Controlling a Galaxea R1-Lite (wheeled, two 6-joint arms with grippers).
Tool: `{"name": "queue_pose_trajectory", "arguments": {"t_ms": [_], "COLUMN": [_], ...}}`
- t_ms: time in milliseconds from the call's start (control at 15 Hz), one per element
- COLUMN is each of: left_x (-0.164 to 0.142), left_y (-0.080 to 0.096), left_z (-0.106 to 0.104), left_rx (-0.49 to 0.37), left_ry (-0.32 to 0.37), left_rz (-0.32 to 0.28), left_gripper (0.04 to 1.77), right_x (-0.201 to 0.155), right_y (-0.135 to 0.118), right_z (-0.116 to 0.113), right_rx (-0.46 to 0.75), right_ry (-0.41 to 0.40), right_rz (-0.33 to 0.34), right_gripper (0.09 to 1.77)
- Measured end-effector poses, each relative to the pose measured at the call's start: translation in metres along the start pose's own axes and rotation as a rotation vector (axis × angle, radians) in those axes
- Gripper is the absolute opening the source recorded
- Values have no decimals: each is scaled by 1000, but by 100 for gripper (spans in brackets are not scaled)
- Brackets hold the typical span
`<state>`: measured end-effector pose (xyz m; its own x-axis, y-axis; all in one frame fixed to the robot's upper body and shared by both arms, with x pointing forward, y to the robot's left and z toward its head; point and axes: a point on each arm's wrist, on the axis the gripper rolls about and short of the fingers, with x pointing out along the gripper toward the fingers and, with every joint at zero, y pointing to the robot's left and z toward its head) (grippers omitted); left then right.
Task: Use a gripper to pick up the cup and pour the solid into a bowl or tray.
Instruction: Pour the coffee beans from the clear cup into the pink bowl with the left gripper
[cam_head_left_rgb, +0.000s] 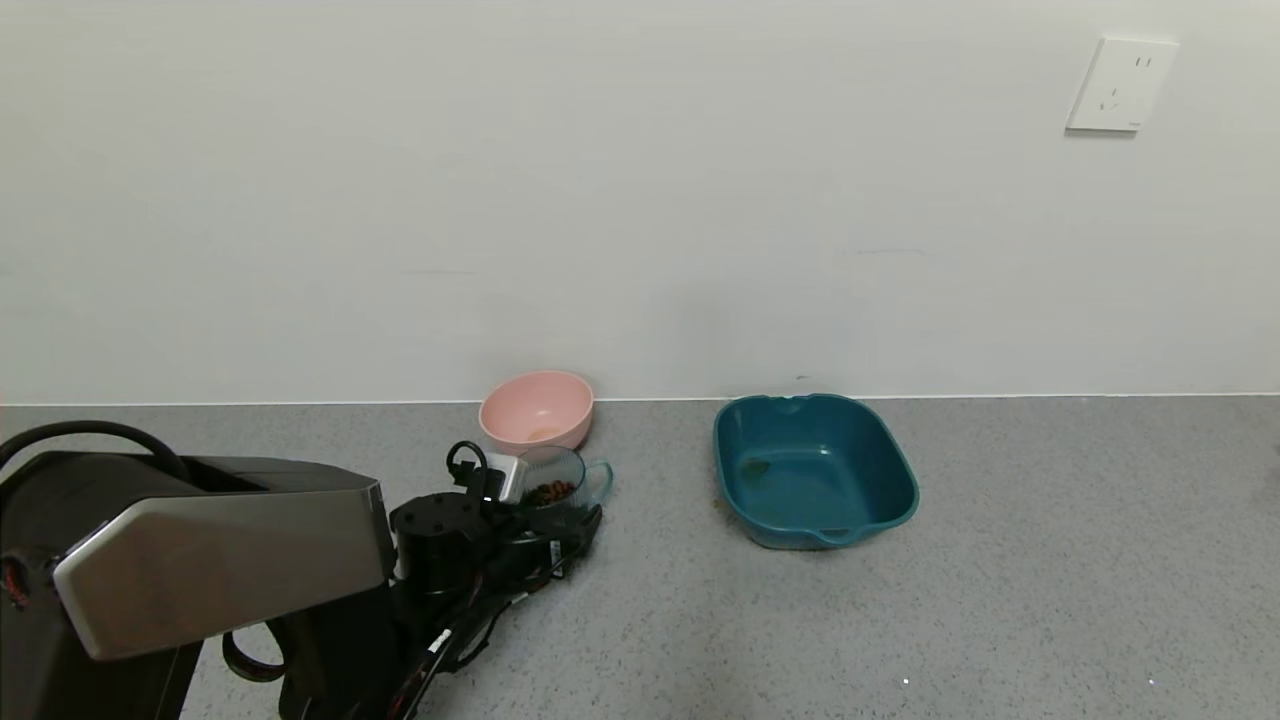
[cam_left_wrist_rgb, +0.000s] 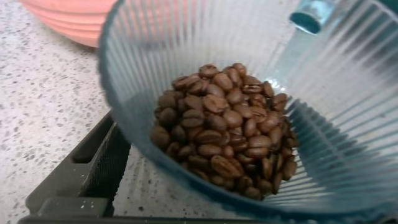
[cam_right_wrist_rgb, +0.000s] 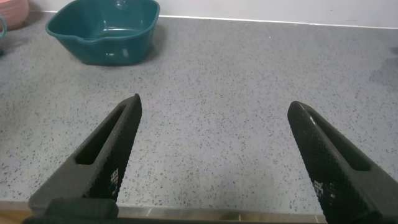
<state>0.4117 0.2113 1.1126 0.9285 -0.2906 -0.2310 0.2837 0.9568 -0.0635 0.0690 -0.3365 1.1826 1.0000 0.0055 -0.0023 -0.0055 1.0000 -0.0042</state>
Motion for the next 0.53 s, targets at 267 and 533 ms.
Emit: {"name": "queue_pose_trajectory", "arguments": {"t_ms": [267,533], "left_x": [1,0], "left_y": [0,-1], "left_z": [0,0], "left_rx": [1,2], "left_ry": [-2,0], "left_rz": [0,-2], "left_gripper": [134,133], "right_x": [0,0], "right_y": [0,0], "right_z": [0,0], "right_rx": [0,0], "right_ry": [0,0], "right_rz": [0,0], "right_gripper": [171,171]}}
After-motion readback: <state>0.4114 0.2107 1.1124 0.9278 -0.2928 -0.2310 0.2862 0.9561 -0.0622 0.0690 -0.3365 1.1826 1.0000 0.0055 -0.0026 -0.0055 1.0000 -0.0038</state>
